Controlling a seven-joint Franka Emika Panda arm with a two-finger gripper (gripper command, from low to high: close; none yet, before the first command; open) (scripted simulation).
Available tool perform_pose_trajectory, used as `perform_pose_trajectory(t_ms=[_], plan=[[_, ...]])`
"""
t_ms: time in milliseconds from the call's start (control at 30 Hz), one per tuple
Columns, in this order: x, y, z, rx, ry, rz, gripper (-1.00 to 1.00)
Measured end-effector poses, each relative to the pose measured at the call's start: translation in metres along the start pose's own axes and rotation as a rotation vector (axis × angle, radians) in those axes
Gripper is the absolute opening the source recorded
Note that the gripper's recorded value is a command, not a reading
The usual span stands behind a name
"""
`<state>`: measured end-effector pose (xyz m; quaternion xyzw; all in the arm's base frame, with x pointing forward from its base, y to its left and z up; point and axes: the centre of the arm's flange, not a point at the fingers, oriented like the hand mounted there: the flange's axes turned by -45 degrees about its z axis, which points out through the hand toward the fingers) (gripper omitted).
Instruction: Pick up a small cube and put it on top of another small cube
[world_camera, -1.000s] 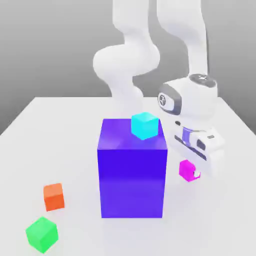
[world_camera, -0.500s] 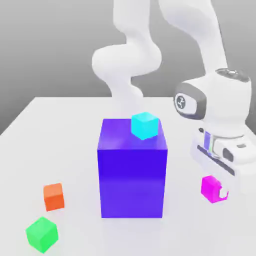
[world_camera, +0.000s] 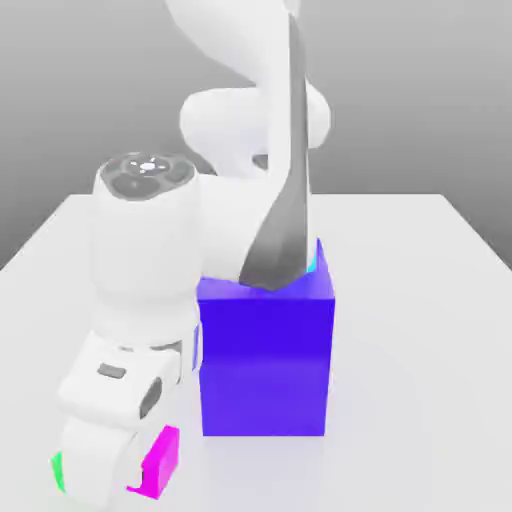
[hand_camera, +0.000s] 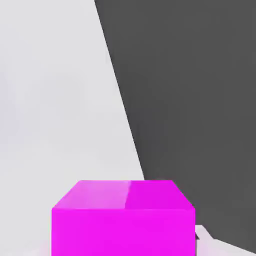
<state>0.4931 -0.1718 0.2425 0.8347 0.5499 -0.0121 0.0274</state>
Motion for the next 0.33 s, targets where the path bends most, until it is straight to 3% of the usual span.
perform_pose_trajectory(t_ms=[67, 200, 233, 333], plan=[[-0.035, -0.016, 0.004, 0.027, 0.035, 0.055, -1.00], [-0.043, -0.023, 0.050, 0.034, 0.049, 0.073, -1.00], [-0.043, -0.025, 0.060, 0.035, 0.049, 0.074, 1.00], [-0.043, -0.025, 0.060, 0.035, 0.049, 0.074, 1.00]])
